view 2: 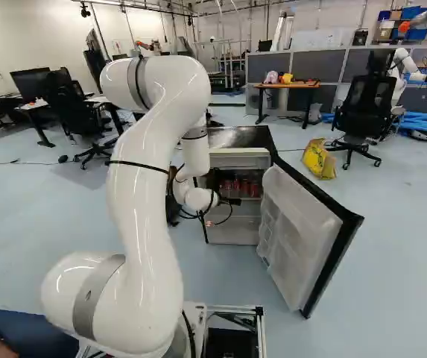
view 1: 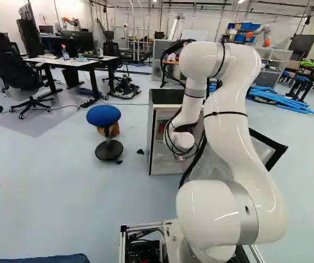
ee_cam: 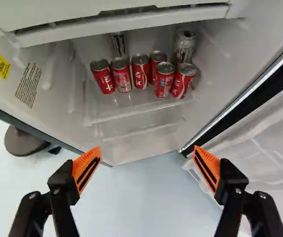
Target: Grab a drink from the fridge
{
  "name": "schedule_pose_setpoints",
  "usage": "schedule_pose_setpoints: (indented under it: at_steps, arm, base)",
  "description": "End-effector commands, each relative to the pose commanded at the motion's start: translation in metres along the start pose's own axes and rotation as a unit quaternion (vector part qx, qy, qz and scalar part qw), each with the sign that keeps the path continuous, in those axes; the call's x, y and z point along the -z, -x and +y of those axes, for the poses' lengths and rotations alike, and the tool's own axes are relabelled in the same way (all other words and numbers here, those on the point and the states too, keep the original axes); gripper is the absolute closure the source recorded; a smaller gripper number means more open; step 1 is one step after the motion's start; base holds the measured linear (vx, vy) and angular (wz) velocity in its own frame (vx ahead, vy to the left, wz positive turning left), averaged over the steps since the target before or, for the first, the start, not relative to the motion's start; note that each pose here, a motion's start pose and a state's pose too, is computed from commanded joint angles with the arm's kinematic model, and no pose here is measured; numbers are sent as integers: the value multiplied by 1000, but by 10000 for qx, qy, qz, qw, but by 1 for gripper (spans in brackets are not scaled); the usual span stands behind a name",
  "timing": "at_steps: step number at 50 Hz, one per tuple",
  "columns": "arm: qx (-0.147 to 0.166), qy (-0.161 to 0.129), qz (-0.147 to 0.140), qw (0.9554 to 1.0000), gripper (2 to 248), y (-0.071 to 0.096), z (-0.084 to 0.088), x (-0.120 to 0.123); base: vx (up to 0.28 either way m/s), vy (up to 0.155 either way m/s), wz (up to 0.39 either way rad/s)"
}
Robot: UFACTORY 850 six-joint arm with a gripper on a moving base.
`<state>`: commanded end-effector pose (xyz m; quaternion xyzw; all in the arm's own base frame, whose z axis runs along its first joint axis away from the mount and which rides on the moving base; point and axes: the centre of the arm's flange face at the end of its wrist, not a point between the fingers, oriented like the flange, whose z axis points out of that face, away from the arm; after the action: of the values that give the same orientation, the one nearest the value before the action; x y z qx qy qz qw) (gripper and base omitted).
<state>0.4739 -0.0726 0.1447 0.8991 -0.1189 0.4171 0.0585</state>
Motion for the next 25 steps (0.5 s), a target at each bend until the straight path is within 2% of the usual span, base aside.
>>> schedule_pose_setpoints:
  at_steps: [25]
  arm:
    - [-53, 78, 379, 9992, 3, 4, 6, -43]
  base:
    - [0, 0, 0]
